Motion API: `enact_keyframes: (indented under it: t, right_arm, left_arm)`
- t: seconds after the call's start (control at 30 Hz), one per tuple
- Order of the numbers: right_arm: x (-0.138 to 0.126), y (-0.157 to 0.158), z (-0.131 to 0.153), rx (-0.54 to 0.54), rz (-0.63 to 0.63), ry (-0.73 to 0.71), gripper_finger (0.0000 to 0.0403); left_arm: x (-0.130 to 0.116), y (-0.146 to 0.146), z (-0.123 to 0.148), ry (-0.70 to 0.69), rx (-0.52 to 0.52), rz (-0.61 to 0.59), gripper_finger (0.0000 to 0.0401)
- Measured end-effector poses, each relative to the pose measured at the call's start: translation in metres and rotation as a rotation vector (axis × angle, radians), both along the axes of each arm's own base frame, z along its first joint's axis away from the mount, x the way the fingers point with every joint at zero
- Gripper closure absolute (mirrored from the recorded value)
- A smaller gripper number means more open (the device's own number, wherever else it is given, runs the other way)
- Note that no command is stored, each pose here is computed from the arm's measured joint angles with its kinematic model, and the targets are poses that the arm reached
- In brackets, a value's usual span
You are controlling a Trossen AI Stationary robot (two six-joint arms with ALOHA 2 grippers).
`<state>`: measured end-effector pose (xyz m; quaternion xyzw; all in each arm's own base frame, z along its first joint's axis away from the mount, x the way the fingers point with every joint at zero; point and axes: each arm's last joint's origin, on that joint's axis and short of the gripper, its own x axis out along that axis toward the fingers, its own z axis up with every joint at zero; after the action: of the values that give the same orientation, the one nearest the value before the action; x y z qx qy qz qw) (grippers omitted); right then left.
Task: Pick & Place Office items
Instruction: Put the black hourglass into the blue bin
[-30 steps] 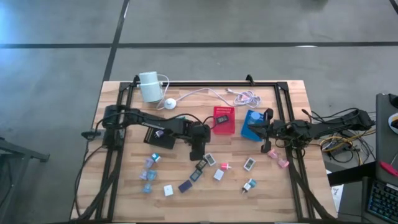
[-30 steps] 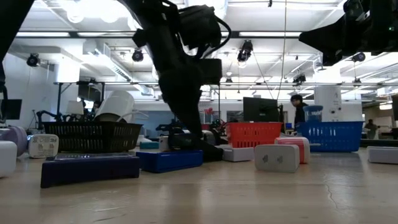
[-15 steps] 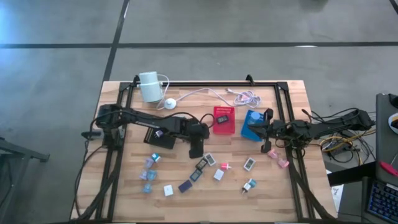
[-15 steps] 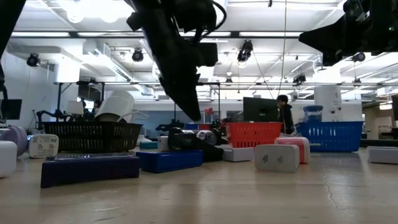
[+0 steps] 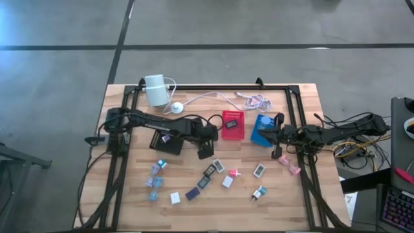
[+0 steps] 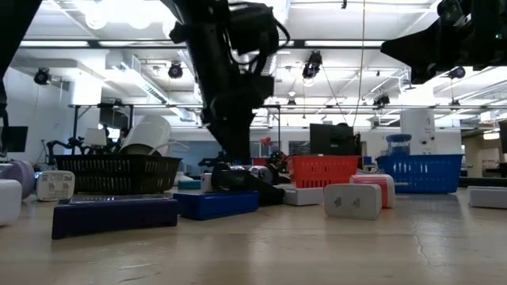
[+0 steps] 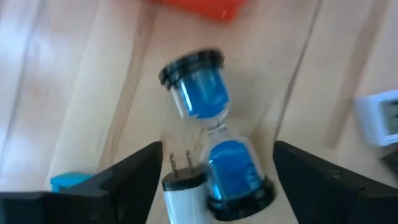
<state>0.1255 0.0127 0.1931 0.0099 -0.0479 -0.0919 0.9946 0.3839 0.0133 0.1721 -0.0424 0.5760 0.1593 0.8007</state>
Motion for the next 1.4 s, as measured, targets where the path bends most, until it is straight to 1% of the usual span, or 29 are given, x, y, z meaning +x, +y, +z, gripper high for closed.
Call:
enact_keyframes:
  t: [0.1,0.2,0.3,0.47,0.57,0.63,0.77,0.8,1.07,1.17,1.23,1.4]
  right_arm:
    - [0.000,0.000,0.000,0.000,0.000,0.000,0.0381]
    - [0.000,0.000,0.000,0.000,0.000,0.000,0.0381]
    - [0.000,0.000,0.000,0.000,0.000,0.000,0.0381]
    - [0.000,0.000,0.000,-0.003,0.000,0.002,0.0381]
    - [0.000,0.000,0.000,-0.004,0.000,0.003,0.0381]
    - [0.000,0.000,0.000,-0.004,-0.001,0.002,0.0381]
    - [0.000,0.000,0.000,-0.004,0.000,0.003,0.0381]
    - [0.000,0.000,0.000,-0.004,0.000,0.003,0.0381]
    - [0.000,0.000,0.000,-0.004,0.000,0.003,0.0381]
    - [0.000,0.000,0.000,-0.004,0.000,0.003,0.0381]
    - [0.000,0.000,0.000,-0.004,0.000,0.003,0.0381]
    - [0.000,0.000,0.000,-0.004,-0.001,0.005,0.0381]
  left_arm:
    - [0.002,0.004,-0.011,0.032,-0.001,0.009,0.0070]
    - [0.003,0.006,-0.019,0.056,0.002,0.002,0.0070]
    - [0.004,0.007,-0.026,0.077,0.006,-0.011,0.0075]
    - [0.005,0.007,-0.028,0.083,0.042,-0.055,0.0092]
    - [0.005,0.008,-0.028,0.083,0.043,-0.059,0.0119]
    - [0.005,0.008,-0.028,0.083,0.043,-0.058,0.0150]
    - [0.005,0.007,-0.028,0.082,0.044,-0.059,0.0228]
    - [0.005,0.007,-0.028,0.082,0.045,-0.058,0.0232]
    - [0.003,0.008,-0.031,0.090,0.053,-0.056,0.0232]
    - [0.001,0.009,-0.028,0.096,0.094,-0.046,0.0232]
    - [0.000,0.009,-0.025,0.093,0.102,-0.045,0.0232]
    - [-0.004,0.009,-0.007,0.063,0.132,-0.043,0.0232]
